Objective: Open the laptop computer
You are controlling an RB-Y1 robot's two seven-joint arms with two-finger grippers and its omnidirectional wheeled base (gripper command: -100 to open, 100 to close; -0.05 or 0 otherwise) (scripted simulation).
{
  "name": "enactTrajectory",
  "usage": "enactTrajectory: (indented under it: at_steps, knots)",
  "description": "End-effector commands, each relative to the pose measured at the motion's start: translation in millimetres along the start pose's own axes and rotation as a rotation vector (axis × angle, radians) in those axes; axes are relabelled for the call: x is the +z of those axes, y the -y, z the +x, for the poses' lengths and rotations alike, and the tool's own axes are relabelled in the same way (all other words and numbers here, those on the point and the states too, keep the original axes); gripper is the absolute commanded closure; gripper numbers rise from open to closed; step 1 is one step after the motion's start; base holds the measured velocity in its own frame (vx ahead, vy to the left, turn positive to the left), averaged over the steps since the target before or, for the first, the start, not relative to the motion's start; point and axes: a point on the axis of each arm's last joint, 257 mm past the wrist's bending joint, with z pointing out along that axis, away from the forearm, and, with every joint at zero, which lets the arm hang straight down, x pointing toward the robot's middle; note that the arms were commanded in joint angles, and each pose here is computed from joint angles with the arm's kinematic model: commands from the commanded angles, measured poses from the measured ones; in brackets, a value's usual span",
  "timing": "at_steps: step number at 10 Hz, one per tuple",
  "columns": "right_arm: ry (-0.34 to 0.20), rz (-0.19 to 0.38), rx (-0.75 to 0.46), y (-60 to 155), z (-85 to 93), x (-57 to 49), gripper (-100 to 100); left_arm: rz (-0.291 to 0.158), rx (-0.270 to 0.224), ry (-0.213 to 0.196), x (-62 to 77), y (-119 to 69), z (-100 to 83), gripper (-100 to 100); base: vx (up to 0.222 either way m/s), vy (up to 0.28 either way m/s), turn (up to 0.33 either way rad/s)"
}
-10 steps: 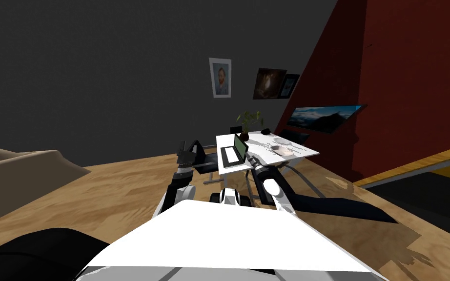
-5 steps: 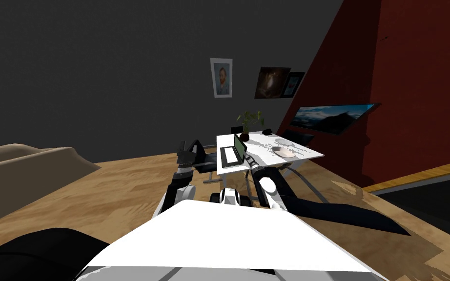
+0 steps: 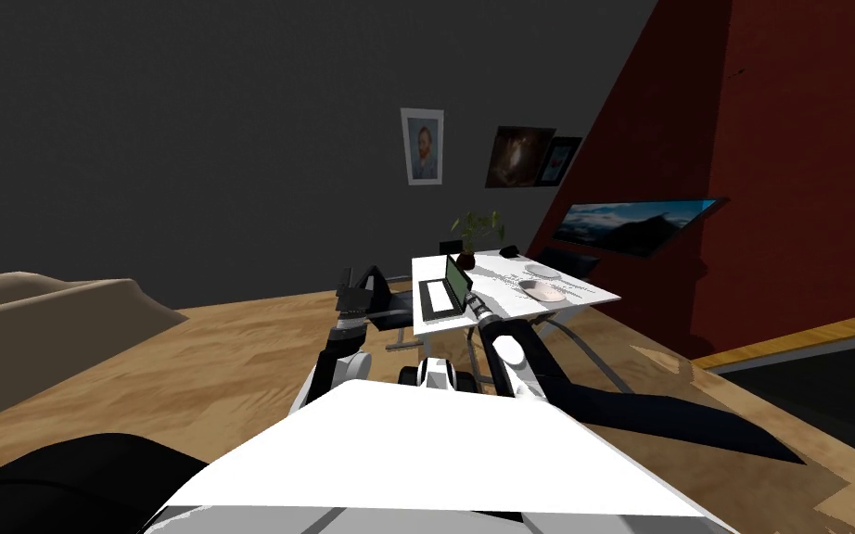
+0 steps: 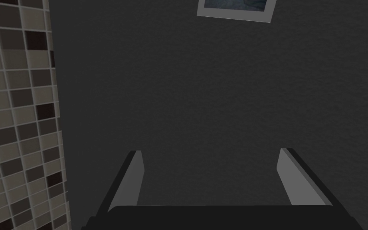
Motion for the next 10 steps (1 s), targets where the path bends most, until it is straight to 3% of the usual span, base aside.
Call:
enactTrajectory:
  at_steps: [1,7,8,9,10]
  knots:
    - [-0.005,-0.010,-0.114,-4,0.0,7.4,100,0.000,0.000,0.000,0.0,0.0,0.0,0,-0.062,0.059,0.026]
    - [-0.019,-0.019,-0.351,-6,3.5,23.9,100,0.000,0.000,0.000,0.0,0.0,0.0,0,-0.055,0.055,0.025]
    - [-0.021,-0.020,-0.326,-6,4.7,22.1,100,0.000,0.000,0.000,0.0,0.0,0.0,0,-0.025,0.020,0.000]
    - [-0.028,-0.039,-0.413,-14,0.5,26.4,100,0.000,0.000,0.000,0.0,0.0,0.0,0,-0.032,0.013,0.098]
    - [-0.028,-0.039,-0.413,-14,0.5,26.4,100,0.000,0.000,0.000,0.0,0.0,0.0,0,-0.036,0.009,0.053]
